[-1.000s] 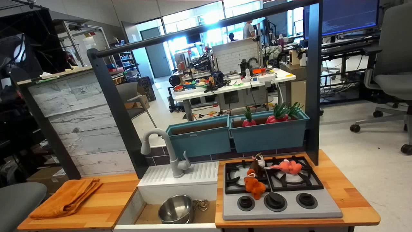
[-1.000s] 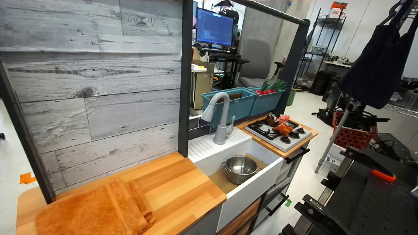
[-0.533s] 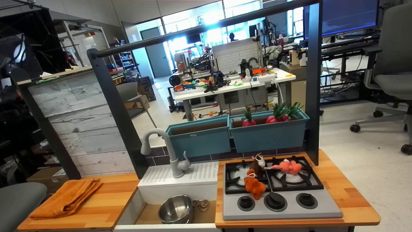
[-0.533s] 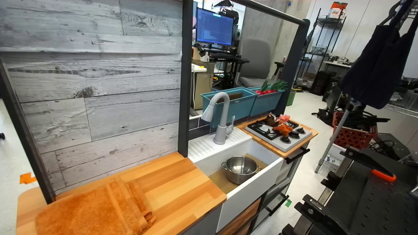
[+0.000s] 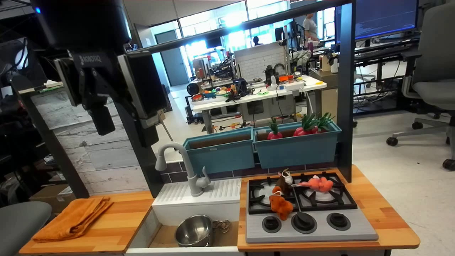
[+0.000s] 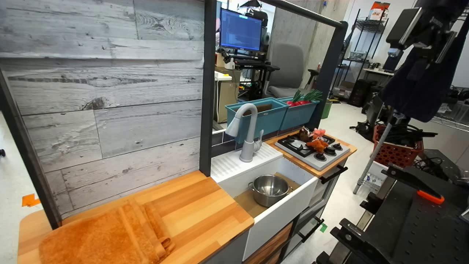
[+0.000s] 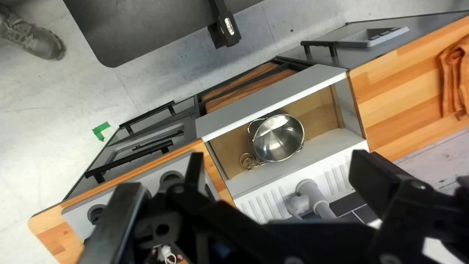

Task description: Pick up the plush toys on the stove and put them in the sink, then wipe the counter

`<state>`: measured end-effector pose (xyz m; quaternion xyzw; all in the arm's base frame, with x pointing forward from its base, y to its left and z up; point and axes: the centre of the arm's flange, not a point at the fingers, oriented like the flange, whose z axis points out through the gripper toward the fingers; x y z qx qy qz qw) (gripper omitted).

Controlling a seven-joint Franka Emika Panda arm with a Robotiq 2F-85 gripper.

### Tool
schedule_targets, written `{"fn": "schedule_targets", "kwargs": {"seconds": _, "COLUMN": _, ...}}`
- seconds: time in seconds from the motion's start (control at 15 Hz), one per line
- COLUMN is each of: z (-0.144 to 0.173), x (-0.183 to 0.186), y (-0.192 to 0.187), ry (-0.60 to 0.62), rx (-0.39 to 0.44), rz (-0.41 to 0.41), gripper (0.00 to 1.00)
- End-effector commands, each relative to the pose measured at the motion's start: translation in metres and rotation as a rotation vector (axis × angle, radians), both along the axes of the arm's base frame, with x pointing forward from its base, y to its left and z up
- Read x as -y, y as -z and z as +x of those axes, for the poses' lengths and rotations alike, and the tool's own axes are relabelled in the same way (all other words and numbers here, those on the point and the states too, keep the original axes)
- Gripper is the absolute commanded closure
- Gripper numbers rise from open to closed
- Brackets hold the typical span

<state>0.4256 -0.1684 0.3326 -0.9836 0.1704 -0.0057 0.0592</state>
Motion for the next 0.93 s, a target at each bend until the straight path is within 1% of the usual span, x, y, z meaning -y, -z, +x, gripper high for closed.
{"fn": "schedule_targets", "kwargs": {"seconds": 0.0, "z": -0.001, "x": -0.001, "y": 0.0, "ry": -0.002, "rx": 0.0, "rz": 0.001, "gripper": 0.0}}
{"fn": "schedule_targets", "kwargs": {"seconds": 0.13, "z": -0.001, "x": -0.004, "y": -0.007, "ry": -0.007, "rx": 0.014, "rz": 0.001, "gripper": 0.0}}
{"fn": "schedule_targets", "kwargs": {"seconds": 0.2, "z": -0.002, "x": -0.006, "y": -0.007, "ry": -0.012, "rx": 0.044, "rz": 0.006, "gripper": 0.0}}
{"fn": "schedule_targets", "kwargs": {"seconds": 0.27, "z": 0.005, "x": -0.004, "y": -0.003, "ry": -0.012, "rx": 0.032, "rz": -0.02, "gripper": 0.0}}
{"fn": "schedule_targets", "kwargs": {"seconds": 0.33, "z": 0.023, "x": -0.001, "y": 0.002, "ry": -0.007, "rx": 0.041, "rz": -0.027, "gripper": 0.0}}
{"fn": "schedule_targets", "kwargs": {"seconds": 0.4, "z": 0.041, "x": 0.007, "y": 0.004, "ry": 0.028, "rx": 0.031, "rz": -0.03, "gripper": 0.0}}
{"fn": "schedule_targets", "kwargs": {"seconds": 0.53, "z": 0.08, "x": 0.039, "y": 0.004, "ry": 0.148, "rx": 0.043, "rz": 0.02, "gripper": 0.0}}
{"fn": "schedule_targets", "kwargs": {"seconds": 0.67, "z": 0.098, "x": 0.07, "y": 0.009, "ry": 0.255, "rx": 0.039, "rz": 0.069, "gripper": 0.0}}
{"fn": "schedule_targets", "kwargs": {"seconds": 0.87, "z": 0.126, "x": 0.117, "y": 0.043, "ry": 0.397, "rx": 0.007, "rz": 0.085, "gripper": 0.0}}
